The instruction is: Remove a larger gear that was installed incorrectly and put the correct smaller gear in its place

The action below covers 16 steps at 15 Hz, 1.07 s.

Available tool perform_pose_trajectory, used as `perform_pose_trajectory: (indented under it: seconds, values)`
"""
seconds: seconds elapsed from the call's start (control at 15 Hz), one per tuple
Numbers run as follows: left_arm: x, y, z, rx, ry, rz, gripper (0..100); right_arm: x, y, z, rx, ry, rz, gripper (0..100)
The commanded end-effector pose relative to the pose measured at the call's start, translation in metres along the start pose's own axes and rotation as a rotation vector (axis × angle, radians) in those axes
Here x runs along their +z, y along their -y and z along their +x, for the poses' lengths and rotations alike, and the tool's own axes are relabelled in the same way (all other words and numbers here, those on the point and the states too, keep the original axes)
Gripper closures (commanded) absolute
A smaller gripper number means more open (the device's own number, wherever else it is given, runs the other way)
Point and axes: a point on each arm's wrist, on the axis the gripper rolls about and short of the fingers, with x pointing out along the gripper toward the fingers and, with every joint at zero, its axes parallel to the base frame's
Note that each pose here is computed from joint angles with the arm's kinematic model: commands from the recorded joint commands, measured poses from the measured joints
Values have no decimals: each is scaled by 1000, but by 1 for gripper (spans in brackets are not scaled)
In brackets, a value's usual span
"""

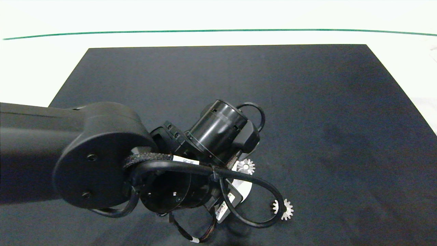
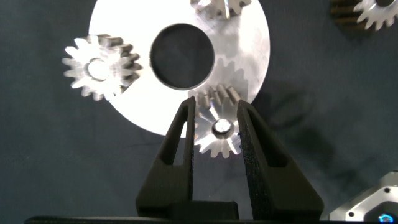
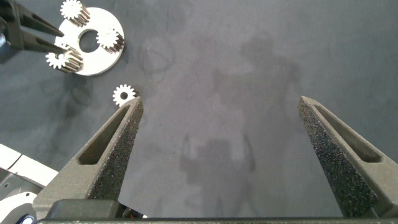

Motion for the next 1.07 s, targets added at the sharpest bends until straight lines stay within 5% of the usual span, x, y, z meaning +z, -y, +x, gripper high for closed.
perform_pose_trajectory:
  seconds: [0.07,0.2,0.27,1.07]
  values:
    - [-2,-9,-23,6,35,-35,69,-1,0,0,2,-4,-1,0]
    - [-13,-14,-40,6,-15,-38,69,-1,0,0,2,-4,-1,0]
    - [-18,-16,-46,6,-45,-30,0,-1,0,1,3,-8,-1,0]
    - [-12,-6,-20,2,-120,-46,0,-3,0,6,5,-29,-15,0]
